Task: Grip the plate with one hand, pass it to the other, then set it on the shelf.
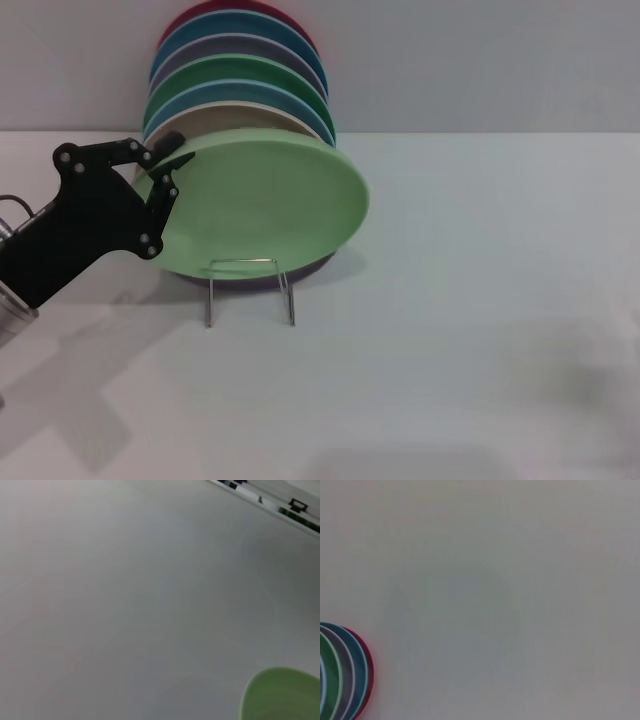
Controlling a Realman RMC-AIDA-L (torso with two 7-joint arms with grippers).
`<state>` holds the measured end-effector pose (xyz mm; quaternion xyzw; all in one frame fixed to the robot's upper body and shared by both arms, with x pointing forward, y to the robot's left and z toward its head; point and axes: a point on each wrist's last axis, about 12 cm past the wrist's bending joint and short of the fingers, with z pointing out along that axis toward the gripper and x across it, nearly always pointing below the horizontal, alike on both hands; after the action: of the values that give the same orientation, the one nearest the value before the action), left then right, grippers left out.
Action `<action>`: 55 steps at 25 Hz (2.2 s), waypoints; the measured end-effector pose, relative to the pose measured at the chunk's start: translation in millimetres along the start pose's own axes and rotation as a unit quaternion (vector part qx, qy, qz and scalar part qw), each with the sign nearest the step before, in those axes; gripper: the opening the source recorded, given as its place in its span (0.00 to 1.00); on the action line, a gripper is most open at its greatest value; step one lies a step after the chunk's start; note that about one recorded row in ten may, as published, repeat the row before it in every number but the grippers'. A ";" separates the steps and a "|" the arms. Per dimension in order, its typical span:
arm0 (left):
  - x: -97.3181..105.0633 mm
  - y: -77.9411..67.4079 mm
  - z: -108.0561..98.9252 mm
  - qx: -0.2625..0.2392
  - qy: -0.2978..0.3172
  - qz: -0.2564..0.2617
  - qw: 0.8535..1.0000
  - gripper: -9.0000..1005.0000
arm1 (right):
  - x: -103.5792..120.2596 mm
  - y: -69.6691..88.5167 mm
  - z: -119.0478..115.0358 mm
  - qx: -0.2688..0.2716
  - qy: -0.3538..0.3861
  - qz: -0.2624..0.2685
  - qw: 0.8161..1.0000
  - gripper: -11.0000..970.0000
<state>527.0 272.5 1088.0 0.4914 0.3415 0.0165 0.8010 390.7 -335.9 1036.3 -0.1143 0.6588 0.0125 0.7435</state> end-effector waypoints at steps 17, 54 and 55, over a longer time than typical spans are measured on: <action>10.4 6.4 16.0 0.053 0.008 -0.007 0.999 0.13 | -0.1 3.8 1.6 -0.008 -0.001 0.011 1.000 0.32; -11.5 12.9 -19.4 -0.067 -0.030 -0.070 0.995 0.34 | -0.9 2.7 8.0 -0.013 -0.003 0.021 1.000 0.32; -11.5 12.9 -19.4 -0.067 -0.030 -0.070 0.995 0.34 | -0.9 2.7 8.0 -0.013 -0.003 0.021 1.000 0.32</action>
<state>511.3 290.1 1098.9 0.4113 0.3489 -0.0318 0.8415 398.0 -331.7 1037.6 -0.1101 0.6589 0.0364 0.7433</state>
